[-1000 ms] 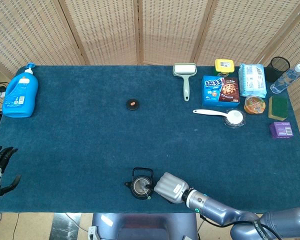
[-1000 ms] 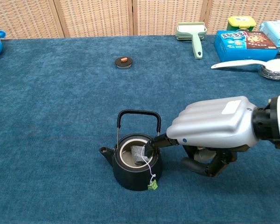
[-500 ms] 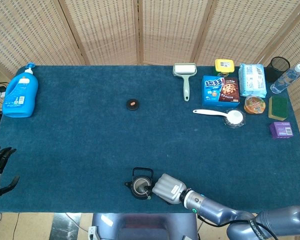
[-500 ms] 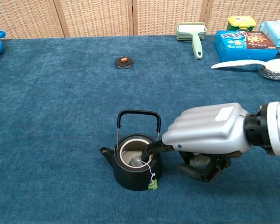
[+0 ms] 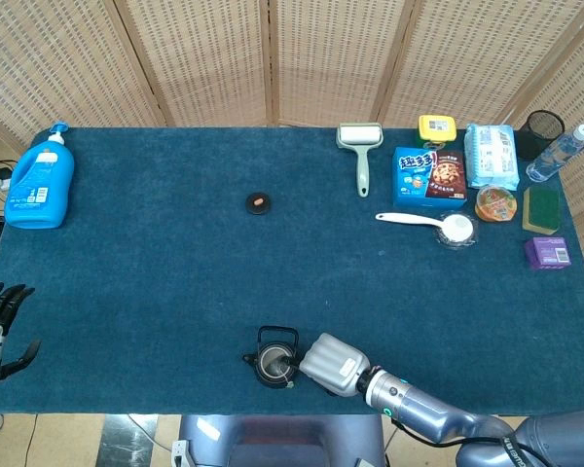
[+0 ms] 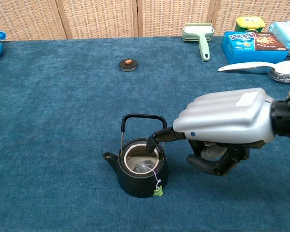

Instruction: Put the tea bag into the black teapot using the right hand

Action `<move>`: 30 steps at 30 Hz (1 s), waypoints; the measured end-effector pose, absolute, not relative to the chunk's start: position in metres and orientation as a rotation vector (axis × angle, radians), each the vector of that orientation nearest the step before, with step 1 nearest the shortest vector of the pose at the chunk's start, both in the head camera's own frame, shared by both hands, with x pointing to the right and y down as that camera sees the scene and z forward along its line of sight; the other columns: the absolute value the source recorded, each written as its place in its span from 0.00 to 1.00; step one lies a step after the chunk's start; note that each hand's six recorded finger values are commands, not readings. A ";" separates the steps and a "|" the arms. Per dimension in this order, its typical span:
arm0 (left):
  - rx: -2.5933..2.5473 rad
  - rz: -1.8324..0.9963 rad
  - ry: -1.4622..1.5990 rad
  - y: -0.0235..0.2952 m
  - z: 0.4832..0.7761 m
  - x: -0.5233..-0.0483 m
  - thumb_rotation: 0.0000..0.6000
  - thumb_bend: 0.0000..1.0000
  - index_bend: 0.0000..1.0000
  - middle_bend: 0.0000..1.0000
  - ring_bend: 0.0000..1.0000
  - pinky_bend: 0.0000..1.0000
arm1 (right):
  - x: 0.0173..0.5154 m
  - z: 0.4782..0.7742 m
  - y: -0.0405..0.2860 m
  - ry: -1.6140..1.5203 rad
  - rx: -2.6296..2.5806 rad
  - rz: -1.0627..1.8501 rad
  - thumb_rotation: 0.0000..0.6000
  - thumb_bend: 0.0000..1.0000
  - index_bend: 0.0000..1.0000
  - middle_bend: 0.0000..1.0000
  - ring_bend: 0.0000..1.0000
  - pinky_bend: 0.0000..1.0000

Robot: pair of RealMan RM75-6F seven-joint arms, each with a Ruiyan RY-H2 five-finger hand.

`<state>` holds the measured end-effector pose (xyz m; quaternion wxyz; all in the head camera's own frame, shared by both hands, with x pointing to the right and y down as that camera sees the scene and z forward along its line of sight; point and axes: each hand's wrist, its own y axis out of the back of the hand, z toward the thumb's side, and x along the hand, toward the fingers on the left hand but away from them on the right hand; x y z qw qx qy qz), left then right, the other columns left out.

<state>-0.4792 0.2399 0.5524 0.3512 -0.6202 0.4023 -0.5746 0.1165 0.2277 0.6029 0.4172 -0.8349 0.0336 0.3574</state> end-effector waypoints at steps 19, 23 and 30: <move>-1.635 -1.466 1.006 0.235 0.559 -0.460 1.00 0.37 0.13 0.13 0.05 0.11 | 0.158 0.564 0.202 -0.152 -2.093 0.882 1.00 0.70 0.16 1.00 1.00 1.00; -1.632 -1.467 1.004 0.234 0.559 -0.457 1.00 0.36 0.13 0.13 0.05 0.11 | 0.174 0.565 0.192 -0.215 -2.093 0.916 1.00 0.70 0.17 1.00 1.00 1.00; -1.628 -1.472 1.007 0.232 0.561 -0.455 1.00 0.36 0.13 0.13 0.05 0.11 | 0.210 0.568 0.168 -0.367 -2.060 0.987 1.00 0.70 0.19 1.00 1.00 1.00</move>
